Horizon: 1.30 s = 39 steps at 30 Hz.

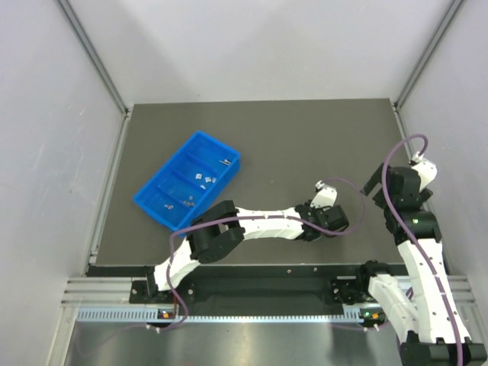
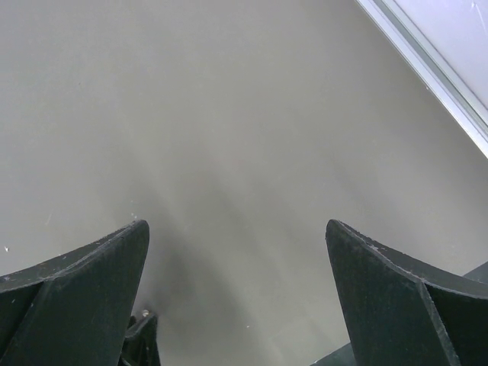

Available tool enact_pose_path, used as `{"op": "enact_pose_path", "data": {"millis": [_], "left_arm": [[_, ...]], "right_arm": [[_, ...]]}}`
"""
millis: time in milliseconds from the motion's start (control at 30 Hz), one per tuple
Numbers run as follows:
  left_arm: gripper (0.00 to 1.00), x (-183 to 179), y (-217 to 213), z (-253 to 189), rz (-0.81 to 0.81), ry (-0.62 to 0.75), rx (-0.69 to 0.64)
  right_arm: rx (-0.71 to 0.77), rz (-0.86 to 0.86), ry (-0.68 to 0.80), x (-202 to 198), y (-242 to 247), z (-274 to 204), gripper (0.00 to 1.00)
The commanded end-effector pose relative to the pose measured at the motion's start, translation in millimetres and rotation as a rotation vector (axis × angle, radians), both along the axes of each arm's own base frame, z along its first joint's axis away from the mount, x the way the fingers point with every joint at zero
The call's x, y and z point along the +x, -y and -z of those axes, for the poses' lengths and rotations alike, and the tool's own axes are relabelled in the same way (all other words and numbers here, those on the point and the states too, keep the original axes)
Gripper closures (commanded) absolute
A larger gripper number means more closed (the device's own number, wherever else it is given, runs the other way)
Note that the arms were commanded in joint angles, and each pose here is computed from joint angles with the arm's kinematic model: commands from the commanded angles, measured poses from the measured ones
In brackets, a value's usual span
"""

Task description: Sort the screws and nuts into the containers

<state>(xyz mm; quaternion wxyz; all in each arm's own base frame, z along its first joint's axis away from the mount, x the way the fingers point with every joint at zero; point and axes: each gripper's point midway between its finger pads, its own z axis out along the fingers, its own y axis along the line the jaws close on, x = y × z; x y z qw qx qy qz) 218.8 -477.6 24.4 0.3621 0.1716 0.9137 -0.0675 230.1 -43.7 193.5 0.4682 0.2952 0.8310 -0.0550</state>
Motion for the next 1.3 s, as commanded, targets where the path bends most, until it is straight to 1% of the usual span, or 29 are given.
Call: {"op": "enact_pose_path", "data": {"millis": [0,100,167,300,400,500,533,567,600,633,667,700,733,767,800,833,867,900,933,967,1000,1033,1067,1100,1133,1167,1200,1233,1267], "left_arm": [[0.72,2.9,-2.5,3.6,-0.017,0.014,0.027],[0.75,4.2,-4.0,4.5,-0.021,0.022,0.035],[0.78,4.8,-4.9,5.4,-0.022,0.022,0.036],[0.82,4.3,-2.9,5.5,-0.013,0.024,0.033],[0.89,5.6,-1.2,4.2,-0.001,0.030,0.027],[0.94,7.7,-5.9,-1.4,-0.005,0.045,0.019],[0.94,10.5,-5.7,-6.6,-0.013,0.055,-0.001],[0.94,16.2,-9.2,-21.8,-0.032,0.077,-0.025],[0.94,17.7,-17.6,-22.7,-0.044,0.084,-0.020],[0.94,21.5,-19.8,-31.8,-0.056,0.097,-0.043],[0.94,28.7,-24.7,-57.2,-0.073,0.112,-0.092],[0.94,27.0,-32.3,-61.1,-0.068,0.089,-0.109],[0.94,29.9,-34.9,-75.2,-0.074,0.094,-0.154],[0.94,36.4,-45.3,-114.7,-0.096,0.124,-0.238],[0.93,38.4,-67.5,-114.1,-0.128,0.141,-0.222],[0.93,41.7,-81.6,-124.7,-0.166,0.153,-0.247],[0.93,50.7,-108.9,-149.7,-0.223,0.176,-0.281],[0.93,53.4,-137.8,-139.5,-0.290,0.180,-0.252],[0.93,56.0,-158.1,-139.7,-0.334,0.179,-0.248],[0.93,66.8,-192.7,-153.3,-0.414,0.193,-0.273],[0.93,64.7,-220.6,-134.6,-0.481,0.168,-0.250],[0.93,65.9,-238.6,-131.8,-0.522,0.158,-0.258],[0.93,74.6,-268.8,-144.7,-0.601,0.181,-0.304],[0.93,69.1,-291.8,-130.5,-0.657,0.167,-0.284],[0.93,68.7,-308.5,-132.2,-0.701,0.185,-0.287],[0.93,69.1,-339.7,-138.9,-0.783,0.229,-0.285],[0.92,61.8,-361.0,-136.3,-0.840,0.229,-0.247],[0.92,56.2,-378.3,-144.0,-0.883,0.250,-0.249],[0.92,54.5,-403.2,-143.9,-0.958,0.270,-0.221]], "right_arm": [[-0.008,0.005,0.029,0.2,3.1,-7.7,0.00],[-0.004,-0.001,0.027,0.7,2.2,-5.8,0.00],[-0.003,-0.003,0.028,0.8,1.6,-5.7,0.00],[-0.001,-0.009,0.026,1.2,0.6,-4.9,0.00],[0.000,-0.011,0.024,1.5,0.4,-3.0,0.00],[0.013,-0.037,0.018,4.0,-4.4,0.9,0.00],[0.019,-0.044,0.018,4.5,-6.0,1.9,0.00],[0.027,-0.055,0.012,5.4,-8.4,5.6,0.00],[0.033,-0.064,0.020,7.5,-10.2,5.9,0.01],[0.037,-0.073,0.018,8.4,-11.8,8.3,0.00],[0.054,-0.092,0.006,9.3,-16.4,15.2,0.00],[0.067,-0.102,0.009,12.5,-19.2,18.1,0.00],[0.080,-0.114,-0.001,13.5,-22.3,23.1,0.00],[0.105,-0.140,-0.018,13.7,-28.8,32.0,0.00],[0.124,-0.149,-0.042,14.7,-32.4,40.4,0.00],[0.138,-0.162,-0.042,17.4,-35.8,44.1,0.00],[0.166,-0.192,-0.060,16.8,-43.1,53.8,0.00],[0.179,-0.201,-0.076,17.9,-46.1,61.2,0.00],[0.192,-0.211,-0.063,21.9,-48.9,63.0,0.00],[0.224,-0.241,-0.084,21.0,-56.8,73.8,0.00],[0.239,-0.255,-0.081,22.7,-60.5,76.7,0.00],[0.254,-0.264,-0.080,23.8,-63.7,79.6,0.00],[0.282,-0.282,-0.083,26.2,-69.8,86.6,0.00],[0.297,-0.294,-0.081,27.5,-73.2,88.5,0.00],[0.307,-0.296,-0.087,28.1,-74.6,92.4,0.00],[0.322,-0.297,-0.094,30.0,-76.8,98.0,0.00],[0.326,-0.302,-0.098,31.4,-78.0,99.8,0.00],[0.327,-0.305,-0.101,32.5,-79.1,100.8,0.00],[0.333,-0.304,-0.113,34.0,-79.6,105.0,0.00]]}}
